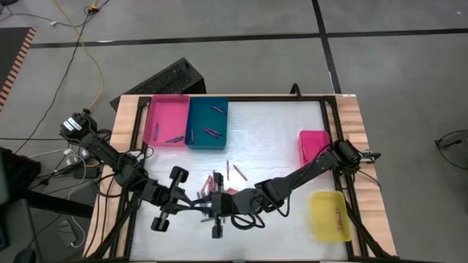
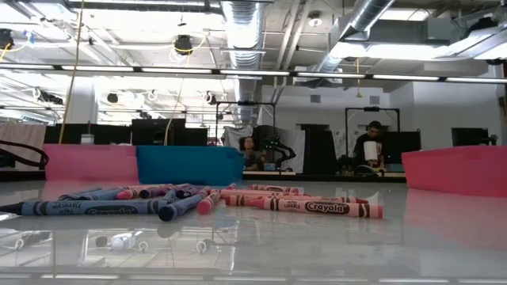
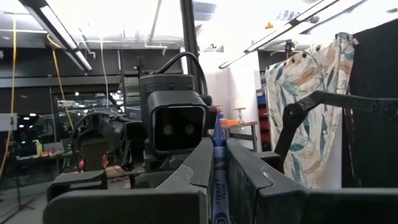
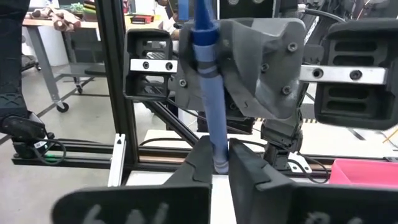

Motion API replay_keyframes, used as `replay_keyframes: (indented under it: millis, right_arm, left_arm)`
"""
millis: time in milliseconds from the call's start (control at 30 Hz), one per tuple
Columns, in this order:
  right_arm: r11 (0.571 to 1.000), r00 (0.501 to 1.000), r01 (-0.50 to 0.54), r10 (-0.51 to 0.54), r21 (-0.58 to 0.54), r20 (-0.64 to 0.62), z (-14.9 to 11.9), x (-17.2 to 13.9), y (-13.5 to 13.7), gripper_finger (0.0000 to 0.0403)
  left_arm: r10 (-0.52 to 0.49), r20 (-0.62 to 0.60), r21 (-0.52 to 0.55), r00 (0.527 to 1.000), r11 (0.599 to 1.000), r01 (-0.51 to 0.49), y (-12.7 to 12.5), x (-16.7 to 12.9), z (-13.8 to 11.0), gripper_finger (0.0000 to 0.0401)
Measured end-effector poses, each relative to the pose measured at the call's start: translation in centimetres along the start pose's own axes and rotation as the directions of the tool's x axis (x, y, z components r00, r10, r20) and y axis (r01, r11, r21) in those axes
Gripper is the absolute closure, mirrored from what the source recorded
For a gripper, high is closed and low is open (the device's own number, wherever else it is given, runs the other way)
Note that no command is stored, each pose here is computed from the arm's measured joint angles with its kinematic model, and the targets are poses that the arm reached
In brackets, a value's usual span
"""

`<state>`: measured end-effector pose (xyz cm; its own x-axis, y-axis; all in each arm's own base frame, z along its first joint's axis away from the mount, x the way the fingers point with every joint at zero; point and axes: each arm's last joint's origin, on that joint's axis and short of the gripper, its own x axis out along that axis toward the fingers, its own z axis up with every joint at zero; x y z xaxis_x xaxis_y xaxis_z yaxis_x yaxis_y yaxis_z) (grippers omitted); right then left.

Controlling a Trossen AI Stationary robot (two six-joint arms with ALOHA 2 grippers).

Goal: Sort crayons
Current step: Put the blue crayon into the large red bin

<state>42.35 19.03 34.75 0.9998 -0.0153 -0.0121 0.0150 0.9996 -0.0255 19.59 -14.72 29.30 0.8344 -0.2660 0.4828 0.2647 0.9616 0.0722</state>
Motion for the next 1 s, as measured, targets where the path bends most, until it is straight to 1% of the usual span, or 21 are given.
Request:
replay_keyframes:
  millis: [100,200,300,367,467,567,667,733,800,867,1000]
  right_arm:
    - [1.0,1.0,0.0,0.0,-0.011,0.0,0.0,0.0,0.0,0.0392]
    - [1.0,1.0,0.0,0.0,-0.011,0.0,0.0,0.0,0.0,0.0397]
    - [1.0,1.0,0.004,-0.005,-0.008,-0.002,0.0,0.0,0.1,0.0397]
    - [1.0,1.0,0.008,-0.008,-0.007,-0.006,-0.1,-0.1,0.2,0.0399]
    - [1.0,1.0,0.004,-0.004,-0.007,-0.005,-0.1,-0.2,0.4,0.04]
    - [1.0,1.0,-0.005,0.005,-0.008,-0.007,-0.1,-0.4,0.7,0.04]
    - [1.0,1.0,-0.01,0.01,-0.01,-0.009,-0.1,-0.4,0.9,0.0401]
    - [1.0,1.0,-0.016,0.016,-0.011,-0.01,-0.1,-0.6,1.1,0.0401]
    - [1.0,1.0,-0.018,0.018,-0.013,-0.016,-0.2,-0.6,1.1,0.0401]
    - [1.0,0.999,-0.024,0.023,-0.014,-0.037,-0.4,-0.7,1.3,0.0401]
    - [1.0,0.992,-0.01,0.009,-0.004,-0.124,-1.3,-1.1,1.9,0.0402]
  left_arm:
    - [0.003,0.0,-0.016,1.0,1.0,-0.003,0.1,0.0,0.0,0.0388]
    - [0.012,-0.002,-0.029,1.0,1.0,-0.012,0.1,0.0,0.0,0.0385]
    - [0.072,-0.02,-0.066,0.997,0.995,-0.073,0.3,0.0,-0.1,0.0374]
    - [0.097,-0.049,-0.07,0.994,0.993,-0.1,0.2,0.0,-0.2,0.0362]
    - [0.106,-0.083,-0.046,0.991,0.993,-0.11,-0.2,-0.2,-0.4,0.0338]
    - [0.116,-0.092,-0.028,0.989,0.993,-0.119,-0.5,-0.3,-0.3,0.0308]
    - [0.107,-0.095,0.007,0.99,0.994,-0.107,-1.0,-0.5,-0.2,0.0273]
    - [0.122,-0.099,0.026,0.988,0.992,-0.12,-1.3,-0.7,0.0,0.0251]
    - [0.156,-0.109,0.042,0.982,0.987,-0.152,-1.5,-1.0,0.4,0.0228]
    - [0.211,-0.129,0.055,0.969,0.977,-0.206,-1.8,-1.4,0.9,0.0208]
    - [0.321,-0.221,0.081,0.921,0.947,-0.311,-2.3,-2.6,2.0,0.018]
